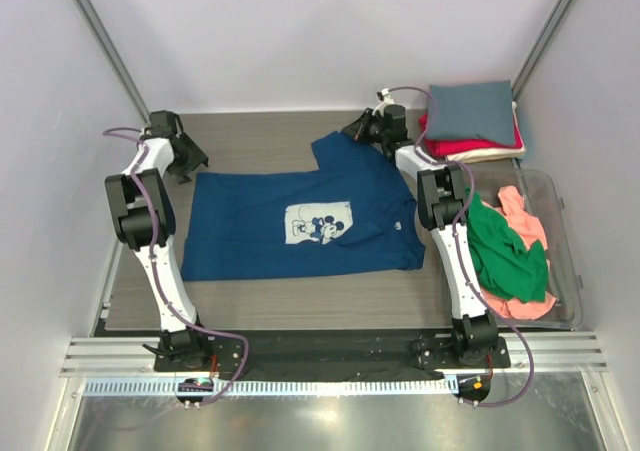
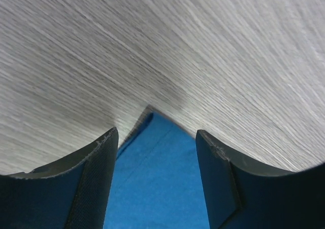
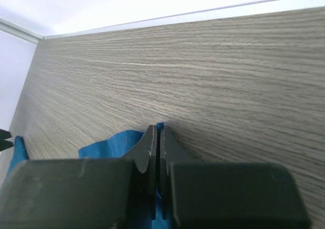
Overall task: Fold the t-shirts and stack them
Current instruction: Fold the tshirt
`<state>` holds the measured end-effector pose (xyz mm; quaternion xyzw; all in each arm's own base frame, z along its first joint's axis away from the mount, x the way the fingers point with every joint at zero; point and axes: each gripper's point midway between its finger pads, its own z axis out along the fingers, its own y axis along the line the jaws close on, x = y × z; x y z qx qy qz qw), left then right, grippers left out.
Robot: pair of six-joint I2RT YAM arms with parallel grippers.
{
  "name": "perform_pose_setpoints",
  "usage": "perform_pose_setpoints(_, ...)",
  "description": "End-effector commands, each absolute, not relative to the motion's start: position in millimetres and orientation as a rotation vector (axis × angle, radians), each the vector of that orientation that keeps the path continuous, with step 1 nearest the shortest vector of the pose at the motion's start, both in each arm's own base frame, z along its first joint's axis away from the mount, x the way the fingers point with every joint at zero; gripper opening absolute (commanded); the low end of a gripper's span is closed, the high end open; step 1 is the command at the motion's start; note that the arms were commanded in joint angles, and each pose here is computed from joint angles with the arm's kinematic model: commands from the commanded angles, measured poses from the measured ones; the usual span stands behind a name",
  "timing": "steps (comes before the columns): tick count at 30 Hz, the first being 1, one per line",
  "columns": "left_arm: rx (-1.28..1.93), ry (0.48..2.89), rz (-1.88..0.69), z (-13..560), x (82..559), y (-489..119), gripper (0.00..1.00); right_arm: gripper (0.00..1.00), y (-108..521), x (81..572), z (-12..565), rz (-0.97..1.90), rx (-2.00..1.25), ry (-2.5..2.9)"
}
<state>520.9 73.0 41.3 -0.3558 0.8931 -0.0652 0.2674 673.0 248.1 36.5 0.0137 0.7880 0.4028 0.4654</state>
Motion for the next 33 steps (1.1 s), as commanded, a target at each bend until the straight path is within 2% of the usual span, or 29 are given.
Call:
perform_pose_setpoints(1, -0.923, 2.397, -0.169, 46.2, 530.0, 70.4, 0.63, 0.01, 256.6, 667.6, 61.7, 1.046, 0.016, 1.905)
perform_pose_setpoints(7, -0.928, 2.398, -0.174, 37.0, 523.4, 55.6, 0.61, 0.01, 254.1, 666.3, 57.2, 1.047, 0.032, 1.918)
perform_pose_setpoints(10, -0.933, 2.394, -0.132, 31.7, 524.1, 56.4, 0.56, 0.01, 251.7, 666.4, 55.7, 1.053, 0.04, 1.918)
perform_pose_setpoints(13, -0.933, 2.4, -0.133, 28.2, 525.3, 56.3, 0.44, 0.01, 252.0, 665.6, 56.4, 1.067, 0.042, 1.918)
perform_pose_setpoints(14, -0.927, 2.4, -0.136, 28.2, 526.3, 56.1, 0.33, 0.01, 253.3, 665.1, 56.8, 1.07, 0.041, 1.917)
perform_pose_setpoints(16, -0.91, 2.399, -0.136, 29.9, 530.1, 55.9, 0.19, 0.01, 251.9, 665.5, 55.5, 1.058, 0.044, 1.921)
perform_pose_setpoints(17, -0.91, 2.404, -0.14, 29.0, 529.7, 55.9, 0.04, 0.01, 250.7, 665.2, 54.7, 1.05, 0.05, 1.924)
perform_pose_setpoints(18, -0.903, 2.402, -0.145, 31.3, 530.8, 54.7, 0.0, 0.01, 249.7, 664.9, 55.1, 1.049, 0.049, 1.924)
perform_pose_setpoints(28, -0.852, 2.347, -0.166, 84.3, 523.9, 52.6, 0.0, 0.01, 252.0, 641.3, 137.0, 0.995, -0.063, 1.88)
perform_pose_setpoints(29, -0.857, 2.339, -0.169, 87.9, 521.9, 52.9, 0.0, 0.01, 250.7, 633.5, 130.2, 0.986, -0.065, 1.905)
perform_pose_setpoints(30, -0.858, 2.334, -0.169, 91.4, 518.3, 53.2, 0.0, 0.01, 248.1, 628.3, 153.7, 0.974, -0.075, 1.879)
perform_pose_setpoints(33, -0.836, 2.34, -0.229, 98.0, 513.8, 44.2, 0.0, 0.01, 244.7, 608.6, 148.5, 0.954, -0.08, 1.921)
